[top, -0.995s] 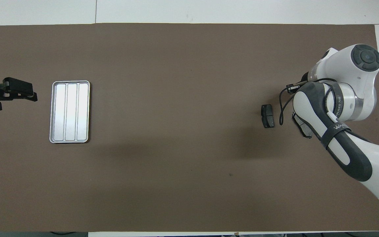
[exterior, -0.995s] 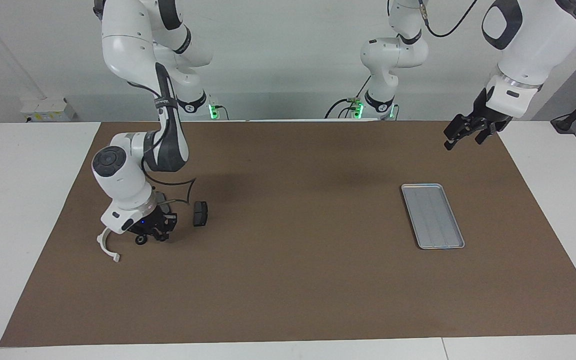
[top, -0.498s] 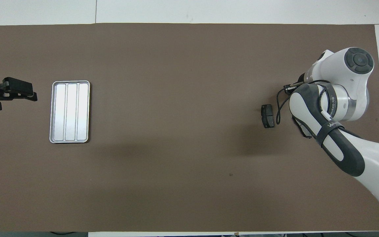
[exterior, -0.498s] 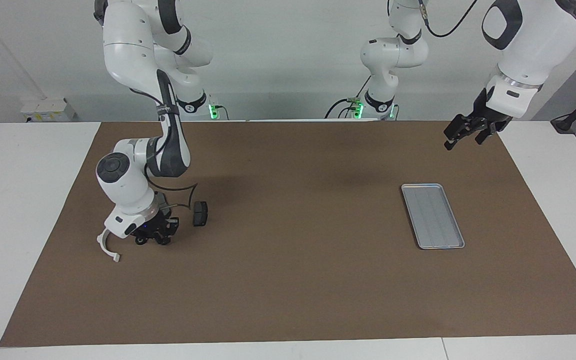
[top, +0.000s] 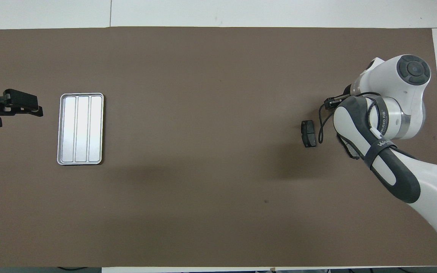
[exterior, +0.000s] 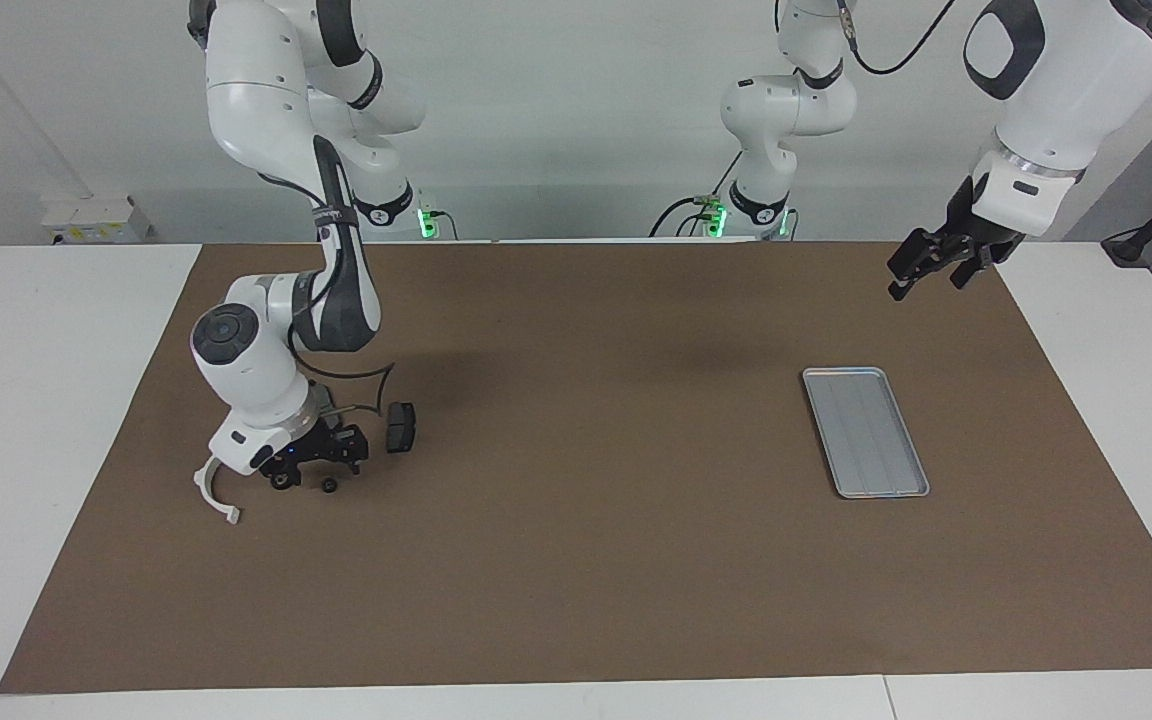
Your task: Place bearing gear from tray to pile
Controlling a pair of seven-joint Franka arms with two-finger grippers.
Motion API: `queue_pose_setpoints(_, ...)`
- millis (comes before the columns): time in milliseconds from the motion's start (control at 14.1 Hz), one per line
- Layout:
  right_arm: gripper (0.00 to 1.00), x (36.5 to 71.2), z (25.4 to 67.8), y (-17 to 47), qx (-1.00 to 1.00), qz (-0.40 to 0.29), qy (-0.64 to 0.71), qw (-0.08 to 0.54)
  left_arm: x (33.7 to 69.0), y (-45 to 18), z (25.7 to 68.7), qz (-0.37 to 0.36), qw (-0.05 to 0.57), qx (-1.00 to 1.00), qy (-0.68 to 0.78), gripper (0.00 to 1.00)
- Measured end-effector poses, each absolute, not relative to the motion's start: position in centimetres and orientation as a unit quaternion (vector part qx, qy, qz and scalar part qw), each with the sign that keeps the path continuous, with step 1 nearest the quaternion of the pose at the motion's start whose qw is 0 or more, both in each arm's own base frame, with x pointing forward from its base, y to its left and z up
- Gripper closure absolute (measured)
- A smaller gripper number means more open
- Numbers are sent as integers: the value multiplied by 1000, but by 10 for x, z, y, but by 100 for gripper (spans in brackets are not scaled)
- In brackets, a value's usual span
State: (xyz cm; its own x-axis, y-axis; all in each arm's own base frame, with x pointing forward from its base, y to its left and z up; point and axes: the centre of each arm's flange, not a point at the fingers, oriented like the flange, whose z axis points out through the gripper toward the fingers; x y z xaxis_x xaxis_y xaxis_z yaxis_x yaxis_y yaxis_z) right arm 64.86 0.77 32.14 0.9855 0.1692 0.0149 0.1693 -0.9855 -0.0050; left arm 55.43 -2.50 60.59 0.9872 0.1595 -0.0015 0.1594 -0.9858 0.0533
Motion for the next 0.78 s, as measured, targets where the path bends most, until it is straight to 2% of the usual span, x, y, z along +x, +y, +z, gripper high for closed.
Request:
queue_pose_setpoints(213, 0, 655, 389, 11, -997, 2, -83, 5, 554, -25, 606, 1, 27, 996, 80, 0)
queue_pose_setpoints(427, 0, 648, 457, 11, -997, -15, -80, 4, 554, -25, 606, 1, 27, 996, 80, 0)
queue_pose_setpoints(569, 0, 630, 506, 9, -997, -19, -79, 3, 554, -25, 606, 1, 27, 996, 80, 0)
queue_pose_setpoints(782, 0, 579, 594, 6, -997, -21, -78, 3, 554, -25, 606, 1, 27, 996, 80, 0)
